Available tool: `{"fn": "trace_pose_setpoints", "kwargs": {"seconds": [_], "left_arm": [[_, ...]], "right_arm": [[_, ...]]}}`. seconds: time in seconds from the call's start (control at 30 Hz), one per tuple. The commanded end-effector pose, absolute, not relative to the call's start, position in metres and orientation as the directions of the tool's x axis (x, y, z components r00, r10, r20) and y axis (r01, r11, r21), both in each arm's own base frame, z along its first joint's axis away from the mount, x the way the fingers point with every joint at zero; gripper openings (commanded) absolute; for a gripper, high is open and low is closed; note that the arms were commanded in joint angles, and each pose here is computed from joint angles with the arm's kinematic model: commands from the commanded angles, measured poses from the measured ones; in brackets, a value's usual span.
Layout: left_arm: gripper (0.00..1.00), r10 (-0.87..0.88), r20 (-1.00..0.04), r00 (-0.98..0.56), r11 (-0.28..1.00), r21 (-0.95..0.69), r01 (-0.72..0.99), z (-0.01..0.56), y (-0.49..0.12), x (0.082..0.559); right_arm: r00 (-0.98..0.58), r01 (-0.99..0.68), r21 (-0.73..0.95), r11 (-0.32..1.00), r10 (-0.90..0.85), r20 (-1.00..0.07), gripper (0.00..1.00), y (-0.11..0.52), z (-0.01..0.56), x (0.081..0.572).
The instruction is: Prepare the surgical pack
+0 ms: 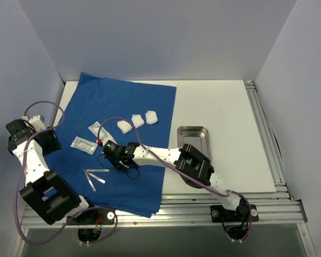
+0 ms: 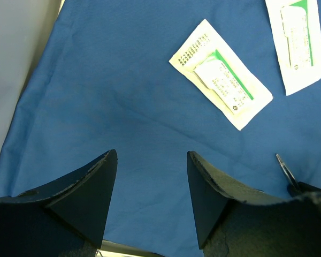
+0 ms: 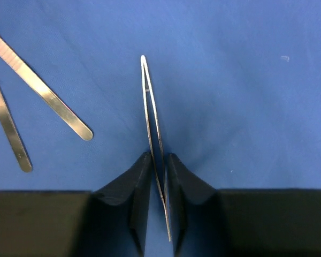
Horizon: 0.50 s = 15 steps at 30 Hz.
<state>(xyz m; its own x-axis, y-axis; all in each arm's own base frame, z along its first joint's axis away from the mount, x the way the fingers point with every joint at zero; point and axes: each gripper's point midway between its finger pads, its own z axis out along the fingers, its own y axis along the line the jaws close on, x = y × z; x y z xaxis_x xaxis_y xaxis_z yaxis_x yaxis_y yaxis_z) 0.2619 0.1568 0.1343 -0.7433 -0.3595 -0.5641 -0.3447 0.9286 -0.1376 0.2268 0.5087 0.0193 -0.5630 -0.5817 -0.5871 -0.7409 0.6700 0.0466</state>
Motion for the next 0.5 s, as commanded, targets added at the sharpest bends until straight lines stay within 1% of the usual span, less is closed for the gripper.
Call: {"fn": "trace_pose_setpoints", "kwargs": {"seconds": [0.0,0.03,0.13,0.23,0.27,0.3,0.33,0.37,0.43,0.47], "left_arm": [[0.64,-0.342,-0.584,-0.736,0.936,-0.141,-0.323,0.141,0.159,0.267],[0.64,-0.342,-0.585,-0.736,0.936,-0.142,-0.322,0.141,0.158,0.267],[0.64,-0.342,-0.587,-0.734,0.936,-0.14,-0.324,0.141,0.159,0.267],[0.64,-0.34,-0.588,-0.734,0.936,-0.138,-0.324,0.142,0.159,0.267],[0.64,-0.339,-0.588,-0.734,0.937,-0.138,-0.322,0.142,0.159,0.267],[0.64,-0.34,-0.588,-0.734,0.936,-0.137,-0.324,0.142,0.159,0.267],[0.64,-0.341,-0.586,-0.735,0.936,-0.139,-0.323,0.141,0.159,0.266],[0.64,-0.34,-0.584,-0.737,0.937,-0.14,-0.321,0.141,0.158,0.266],[0.64,-0.339,-0.582,-0.739,0.937,-0.138,-0.321,0.141,0.159,0.266],[0.64,-0.339,-0.581,-0.74,0.937,-0.138,-0.321,0.14,0.158,0.266]], "right_arm": [[-0.569,-0.739,0.0,0.674,-0.624,-0.536,0.1,0.493,0.012,0.221],[-0.567,-0.737,-0.004,0.676,-0.621,-0.541,0.01,0.493,0.014,0.222],[-0.555,-0.72,-0.015,0.693,-0.589,-0.588,0.0,0.495,0.038,0.23],[-0.53,-0.695,-0.019,0.718,-0.53,-0.662,0.0,0.496,0.077,0.241],[-0.517,-0.684,-0.009,0.729,-0.494,-0.699,0.0,0.495,0.101,0.246],[-0.513,-0.671,-0.011,0.741,-0.475,-0.715,0.0,0.491,0.108,0.25],[-0.508,-0.648,-0.017,0.761,-0.449,-0.735,0.0,0.485,0.119,0.256],[-0.505,-0.62,-0.001,0.785,-0.4,-0.765,0.0,0.475,0.143,0.267],[-0.523,-0.548,-0.014,0.837,-0.355,-0.775,0.0,0.448,0.147,0.281],[-0.531,-0.487,0.002,0.873,-0.294,-0.795,0.0,0.424,0.166,0.3]]}}
